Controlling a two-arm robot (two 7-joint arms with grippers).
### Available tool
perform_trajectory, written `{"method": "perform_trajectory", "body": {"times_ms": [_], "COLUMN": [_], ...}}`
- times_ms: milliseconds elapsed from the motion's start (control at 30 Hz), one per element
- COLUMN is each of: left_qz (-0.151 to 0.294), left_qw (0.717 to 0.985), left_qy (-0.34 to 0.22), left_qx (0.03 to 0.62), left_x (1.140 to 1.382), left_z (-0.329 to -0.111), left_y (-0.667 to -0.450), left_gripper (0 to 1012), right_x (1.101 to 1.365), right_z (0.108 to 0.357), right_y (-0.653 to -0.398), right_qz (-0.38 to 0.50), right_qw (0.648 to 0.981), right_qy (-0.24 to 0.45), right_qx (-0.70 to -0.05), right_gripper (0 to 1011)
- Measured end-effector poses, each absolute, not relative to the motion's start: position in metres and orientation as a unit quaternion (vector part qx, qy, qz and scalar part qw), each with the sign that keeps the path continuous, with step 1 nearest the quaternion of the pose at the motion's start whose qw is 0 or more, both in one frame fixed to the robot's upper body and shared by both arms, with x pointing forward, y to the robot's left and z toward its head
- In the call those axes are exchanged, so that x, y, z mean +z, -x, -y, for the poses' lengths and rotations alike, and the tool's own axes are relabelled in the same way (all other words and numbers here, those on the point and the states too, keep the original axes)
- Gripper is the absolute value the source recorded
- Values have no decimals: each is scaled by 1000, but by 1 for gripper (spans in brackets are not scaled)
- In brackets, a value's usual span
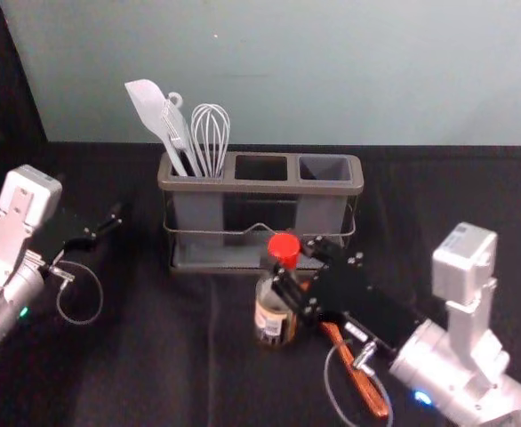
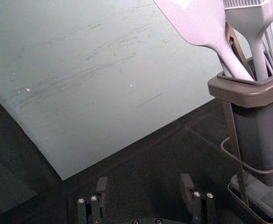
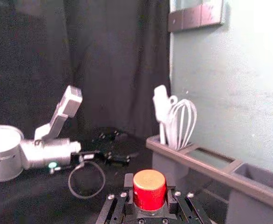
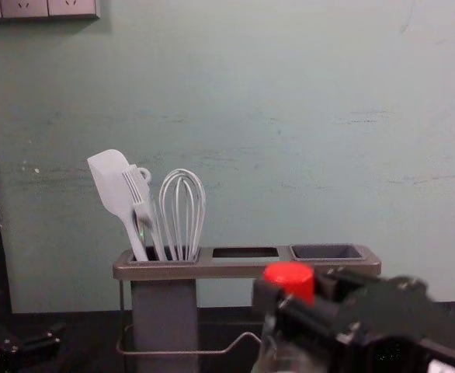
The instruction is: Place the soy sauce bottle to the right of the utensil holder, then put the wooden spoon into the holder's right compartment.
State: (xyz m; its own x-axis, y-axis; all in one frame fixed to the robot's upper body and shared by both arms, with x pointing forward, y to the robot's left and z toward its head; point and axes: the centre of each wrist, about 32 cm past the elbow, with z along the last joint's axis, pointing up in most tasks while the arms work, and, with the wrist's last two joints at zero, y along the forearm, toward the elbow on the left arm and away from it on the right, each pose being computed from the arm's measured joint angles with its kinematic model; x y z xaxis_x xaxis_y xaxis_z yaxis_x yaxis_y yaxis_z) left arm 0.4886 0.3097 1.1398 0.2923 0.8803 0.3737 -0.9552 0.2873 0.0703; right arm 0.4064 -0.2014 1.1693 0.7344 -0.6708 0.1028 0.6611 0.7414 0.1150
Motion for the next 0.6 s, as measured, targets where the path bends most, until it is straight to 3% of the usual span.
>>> {"method": "perform_trajectory", "body": {"times_ms": [267,600], "left_qz": [132,132], "left_qw": [791,791], "left_qy": [-142,-141], "left_qx": [580,580], "left_x": [1140,1140], "left_z": [-310,-310], "left_y": [-489,-489], "left_gripper": [1000,1000], "right_x": [1180,1176], "right_z": [224,255], "right_y": [-400,-395], "right_qz": [77,78], "right_qw": [921,906], "right_qy": [-55,-44], "right_qx": [-378,-413], "right_gripper": [385,385]}}
